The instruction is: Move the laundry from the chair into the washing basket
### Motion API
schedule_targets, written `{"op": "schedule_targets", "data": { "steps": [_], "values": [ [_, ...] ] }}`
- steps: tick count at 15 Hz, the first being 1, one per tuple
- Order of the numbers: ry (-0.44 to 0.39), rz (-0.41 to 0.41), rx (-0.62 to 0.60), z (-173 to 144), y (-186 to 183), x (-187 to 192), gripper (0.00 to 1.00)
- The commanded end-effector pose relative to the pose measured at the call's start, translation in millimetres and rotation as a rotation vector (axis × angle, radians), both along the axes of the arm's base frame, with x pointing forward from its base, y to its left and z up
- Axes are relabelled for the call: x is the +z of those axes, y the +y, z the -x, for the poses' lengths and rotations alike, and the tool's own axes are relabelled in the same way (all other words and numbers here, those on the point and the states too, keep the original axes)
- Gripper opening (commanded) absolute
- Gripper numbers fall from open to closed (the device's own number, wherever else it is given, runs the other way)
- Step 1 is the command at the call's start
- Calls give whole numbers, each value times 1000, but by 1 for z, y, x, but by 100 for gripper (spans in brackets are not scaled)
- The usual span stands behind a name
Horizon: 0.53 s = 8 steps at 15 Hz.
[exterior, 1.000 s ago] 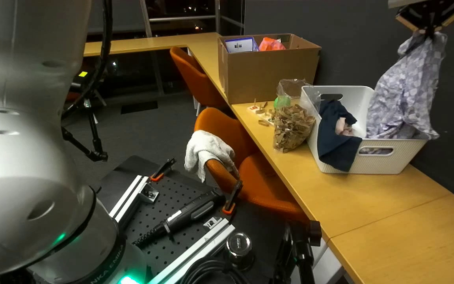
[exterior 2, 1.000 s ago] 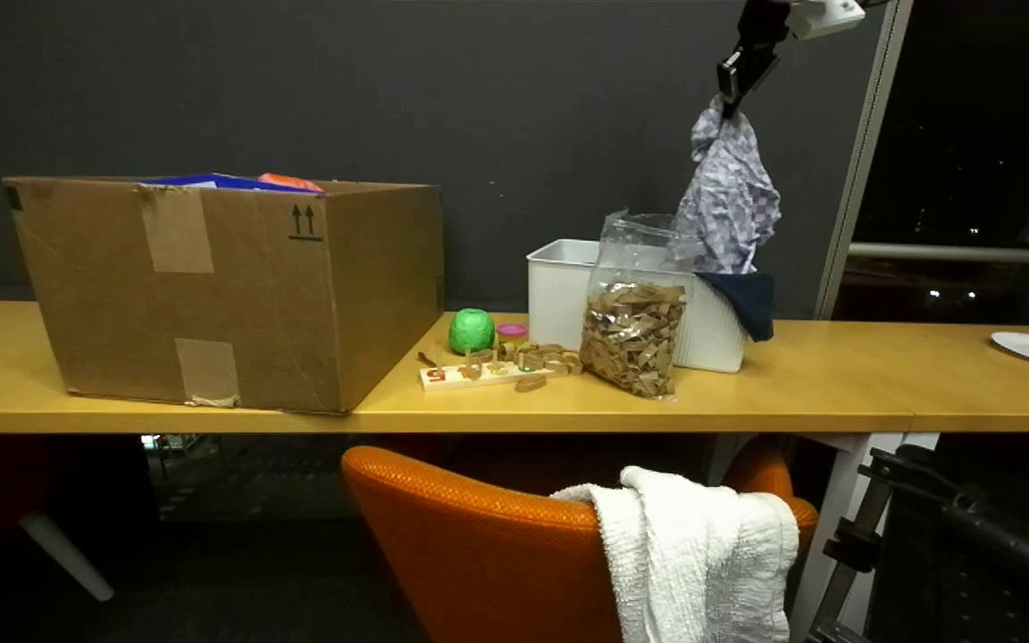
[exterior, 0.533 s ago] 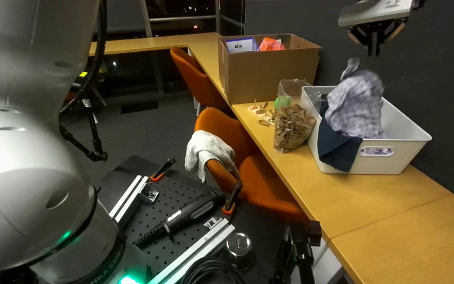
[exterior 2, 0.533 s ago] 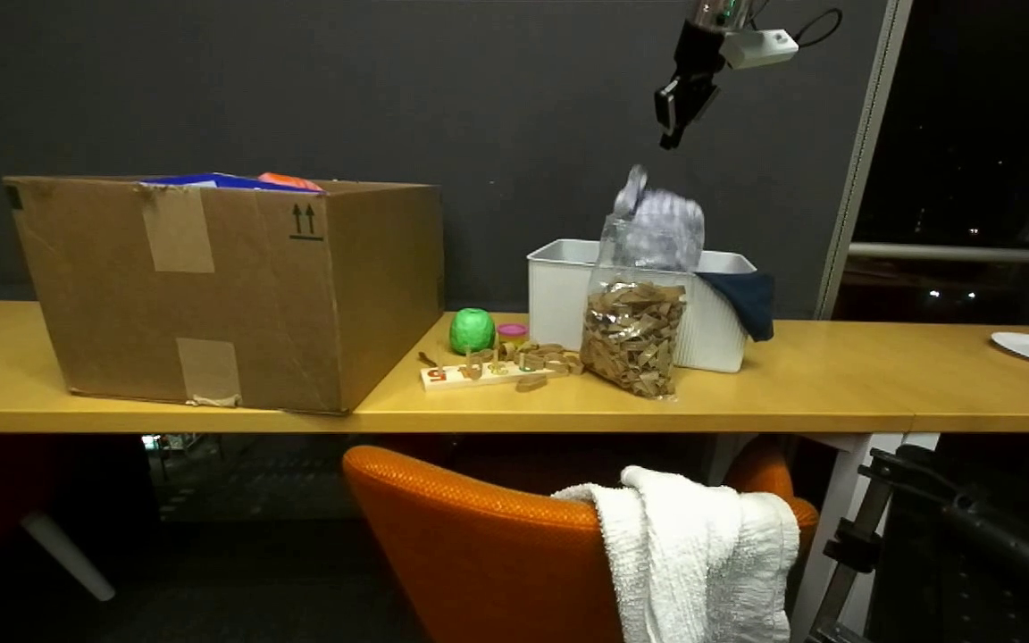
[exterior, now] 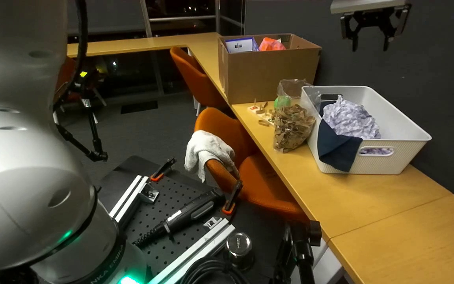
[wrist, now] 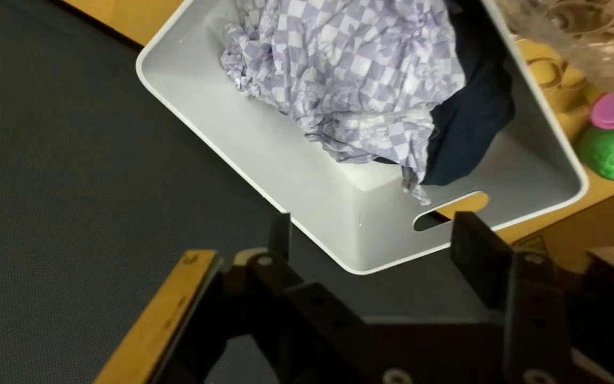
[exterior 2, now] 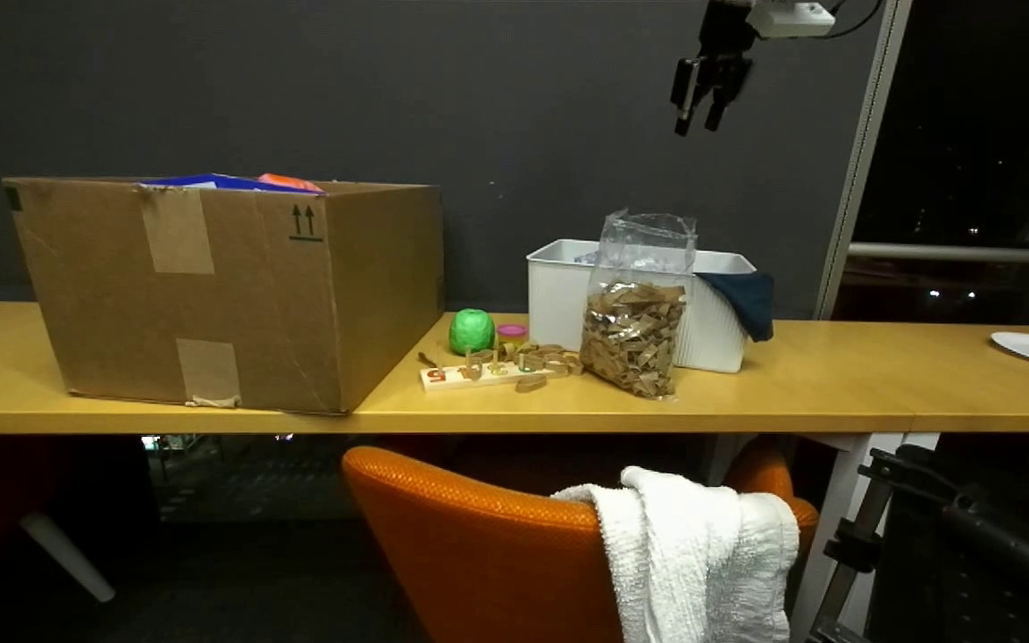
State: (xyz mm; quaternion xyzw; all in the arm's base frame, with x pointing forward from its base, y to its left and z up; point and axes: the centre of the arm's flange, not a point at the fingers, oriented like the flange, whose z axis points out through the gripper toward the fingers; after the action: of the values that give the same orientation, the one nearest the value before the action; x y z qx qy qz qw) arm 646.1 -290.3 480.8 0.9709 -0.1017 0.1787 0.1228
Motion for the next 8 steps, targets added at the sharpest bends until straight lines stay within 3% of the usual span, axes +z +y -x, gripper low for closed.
{"op": "schedule_targets", "data": {
  "steps": [1, 4, 8],
  "values": [
    [24, -25, 38, 69, 50, 35, 100],
    [69, -64, 143, 109, 82, 53, 100],
    [143, -236, 186, 157, 151, 62, 100]
  ]
}}
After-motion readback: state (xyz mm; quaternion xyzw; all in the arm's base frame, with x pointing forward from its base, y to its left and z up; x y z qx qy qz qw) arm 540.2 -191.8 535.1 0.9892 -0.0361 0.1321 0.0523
